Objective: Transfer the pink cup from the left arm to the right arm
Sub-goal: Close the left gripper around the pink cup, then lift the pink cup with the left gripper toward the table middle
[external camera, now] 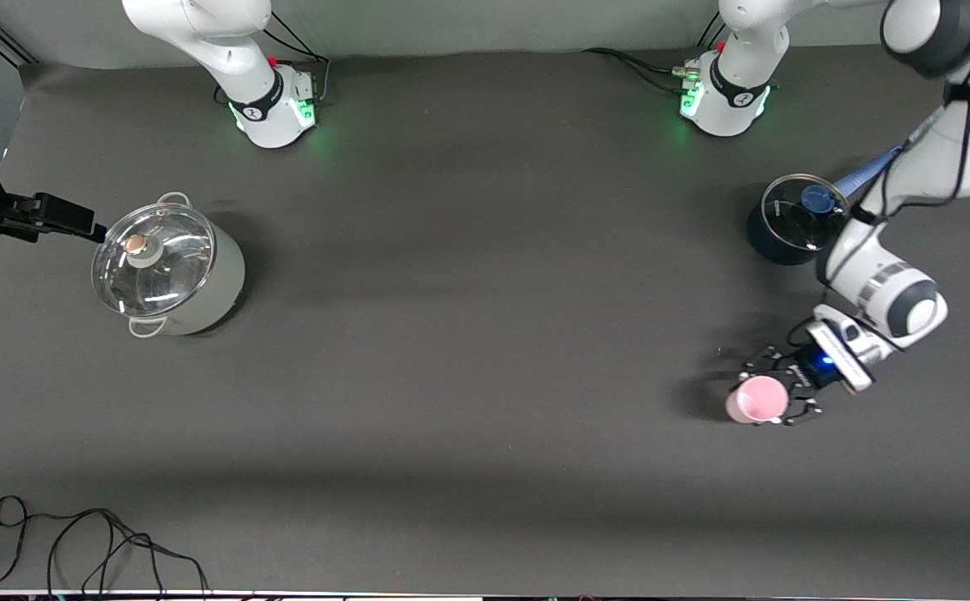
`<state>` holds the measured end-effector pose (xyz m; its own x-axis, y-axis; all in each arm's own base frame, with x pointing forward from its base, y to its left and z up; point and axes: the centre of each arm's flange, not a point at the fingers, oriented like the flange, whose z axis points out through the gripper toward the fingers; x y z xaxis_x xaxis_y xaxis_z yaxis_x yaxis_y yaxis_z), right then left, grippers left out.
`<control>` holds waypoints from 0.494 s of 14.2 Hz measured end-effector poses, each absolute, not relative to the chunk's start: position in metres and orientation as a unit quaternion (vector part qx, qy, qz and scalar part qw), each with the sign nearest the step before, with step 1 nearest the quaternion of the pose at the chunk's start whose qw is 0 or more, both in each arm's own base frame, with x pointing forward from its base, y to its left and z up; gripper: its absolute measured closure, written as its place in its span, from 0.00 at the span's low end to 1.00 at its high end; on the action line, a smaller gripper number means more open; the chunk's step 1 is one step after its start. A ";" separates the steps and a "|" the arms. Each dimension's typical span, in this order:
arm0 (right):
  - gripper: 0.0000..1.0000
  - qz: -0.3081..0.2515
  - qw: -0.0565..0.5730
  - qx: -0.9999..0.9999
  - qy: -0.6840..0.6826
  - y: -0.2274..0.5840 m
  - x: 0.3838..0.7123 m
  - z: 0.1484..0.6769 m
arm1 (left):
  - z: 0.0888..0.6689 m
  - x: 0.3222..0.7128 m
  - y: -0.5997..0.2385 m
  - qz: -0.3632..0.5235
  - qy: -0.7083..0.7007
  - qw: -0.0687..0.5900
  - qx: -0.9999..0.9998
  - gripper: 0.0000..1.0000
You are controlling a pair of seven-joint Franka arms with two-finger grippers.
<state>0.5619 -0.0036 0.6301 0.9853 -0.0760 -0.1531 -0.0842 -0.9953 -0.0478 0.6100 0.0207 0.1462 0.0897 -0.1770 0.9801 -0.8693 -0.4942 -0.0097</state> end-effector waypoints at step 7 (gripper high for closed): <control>0.00 0.086 0.023 -0.988 0.128 0.004 0.561 0.628 | 0.262 0.538 -0.197 0.508 -0.346 0.305 0.727 0.33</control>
<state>0.5609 0.0038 0.6281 0.9527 -0.2480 -0.1759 -0.2559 -0.9664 -0.0234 0.5380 -0.1972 0.2624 0.2439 -0.1937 0.9503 -0.8137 -0.5740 0.0918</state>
